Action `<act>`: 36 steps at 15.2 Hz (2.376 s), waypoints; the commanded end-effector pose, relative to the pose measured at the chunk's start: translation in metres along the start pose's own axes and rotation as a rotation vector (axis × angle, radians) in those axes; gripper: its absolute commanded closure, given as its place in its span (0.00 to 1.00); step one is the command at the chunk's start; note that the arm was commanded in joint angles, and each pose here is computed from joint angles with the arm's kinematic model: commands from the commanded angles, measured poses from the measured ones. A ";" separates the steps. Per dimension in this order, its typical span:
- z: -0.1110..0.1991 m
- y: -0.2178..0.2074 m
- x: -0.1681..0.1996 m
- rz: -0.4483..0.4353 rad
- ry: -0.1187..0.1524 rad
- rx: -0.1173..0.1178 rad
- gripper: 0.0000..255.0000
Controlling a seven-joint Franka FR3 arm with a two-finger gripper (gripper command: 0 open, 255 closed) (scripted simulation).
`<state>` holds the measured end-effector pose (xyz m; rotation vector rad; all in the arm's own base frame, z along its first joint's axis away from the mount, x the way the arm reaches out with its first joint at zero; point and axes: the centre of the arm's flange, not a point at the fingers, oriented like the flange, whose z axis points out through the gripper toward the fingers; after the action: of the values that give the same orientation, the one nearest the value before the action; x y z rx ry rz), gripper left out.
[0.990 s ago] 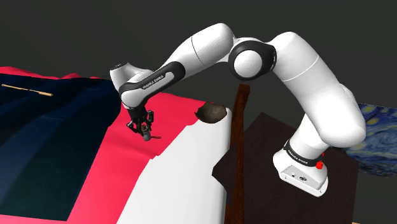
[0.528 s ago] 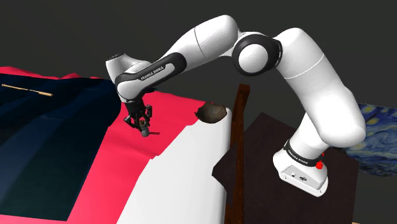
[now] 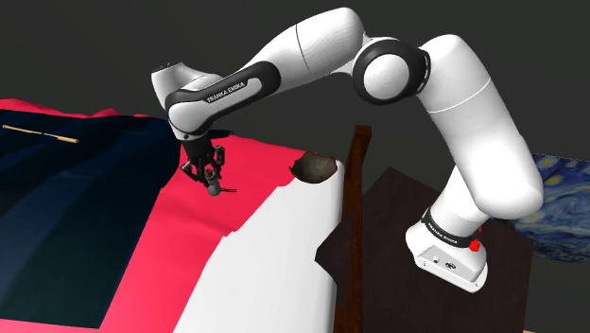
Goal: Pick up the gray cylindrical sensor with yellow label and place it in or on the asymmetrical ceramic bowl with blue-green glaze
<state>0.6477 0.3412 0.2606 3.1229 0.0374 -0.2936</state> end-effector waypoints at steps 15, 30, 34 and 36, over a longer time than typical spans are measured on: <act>-0.047 0.073 -0.039 0.000 0.000 0.000 1.00; -0.041 0.255 -0.116 0.000 0.000 0.000 1.00; -0.040 0.304 -0.137 0.000 0.000 0.000 1.00; -0.039 0.328 -0.147 0.000 0.000 0.000 1.00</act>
<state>0.5241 0.0225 0.3261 3.1224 0.0352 -0.2940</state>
